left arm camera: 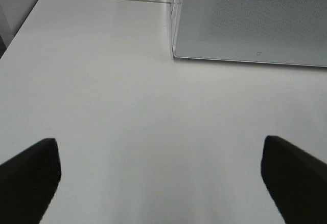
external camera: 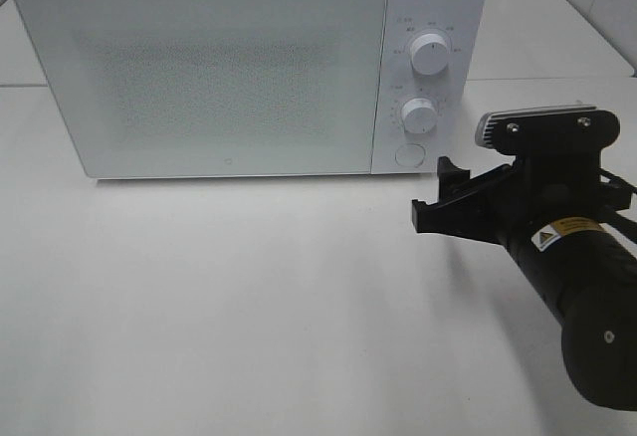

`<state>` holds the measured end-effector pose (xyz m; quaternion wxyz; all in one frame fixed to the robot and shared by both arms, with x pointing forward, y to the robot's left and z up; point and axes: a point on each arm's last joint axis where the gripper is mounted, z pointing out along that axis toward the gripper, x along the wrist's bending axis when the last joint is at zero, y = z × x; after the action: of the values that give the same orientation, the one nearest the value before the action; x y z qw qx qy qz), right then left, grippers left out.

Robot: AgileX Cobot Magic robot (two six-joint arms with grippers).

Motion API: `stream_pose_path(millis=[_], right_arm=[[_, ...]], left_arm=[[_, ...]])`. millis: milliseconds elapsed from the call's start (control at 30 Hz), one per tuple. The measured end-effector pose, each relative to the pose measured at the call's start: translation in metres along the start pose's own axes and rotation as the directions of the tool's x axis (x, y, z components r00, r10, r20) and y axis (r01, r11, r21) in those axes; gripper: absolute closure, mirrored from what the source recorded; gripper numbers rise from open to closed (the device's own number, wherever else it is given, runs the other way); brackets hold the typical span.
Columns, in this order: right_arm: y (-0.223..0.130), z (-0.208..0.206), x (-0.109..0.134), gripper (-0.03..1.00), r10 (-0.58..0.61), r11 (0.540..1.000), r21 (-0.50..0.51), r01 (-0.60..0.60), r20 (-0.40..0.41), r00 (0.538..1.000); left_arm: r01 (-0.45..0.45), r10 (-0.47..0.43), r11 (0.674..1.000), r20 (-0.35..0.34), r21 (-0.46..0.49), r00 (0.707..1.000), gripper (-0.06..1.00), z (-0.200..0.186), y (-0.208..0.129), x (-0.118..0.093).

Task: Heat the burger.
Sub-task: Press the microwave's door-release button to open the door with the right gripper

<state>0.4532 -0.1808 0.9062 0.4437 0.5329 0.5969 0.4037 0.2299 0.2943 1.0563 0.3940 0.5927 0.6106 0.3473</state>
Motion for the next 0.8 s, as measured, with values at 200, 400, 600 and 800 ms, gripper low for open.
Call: stream_pose_path(millis=[200,400,600,800], right_arm=[[0.001,0.004,0.011,0.23,0.002,1.000,-0.006,-0.002,-0.017,1.000],[-0.001,0.005,0.012,0.23,0.030,0.999,0.024,-0.030,-0.023,0.999],[-0.003,0.005,0.013,0.25,0.185,0.982,0.049,-0.184,-0.022,0.982],[-0.003,0.005,0.013,0.35,0.432,0.901,0.054,-0.430,-0.009,0.902]], left_arm=[[0.000,0.000,1.000,0.000,0.000,1.000,-0.04,0.000,0.000,0.000],[0.000,0.000,1.000,0.000,0.000,1.000,-0.04,0.000,0.000,0.000],[0.000,0.000,1.000,0.000,0.000,1.000,-0.04,0.000,0.000,0.000],[0.000,0.000,1.000,0.000,0.000,1.000,-0.04,0.000,0.000,0.000]])
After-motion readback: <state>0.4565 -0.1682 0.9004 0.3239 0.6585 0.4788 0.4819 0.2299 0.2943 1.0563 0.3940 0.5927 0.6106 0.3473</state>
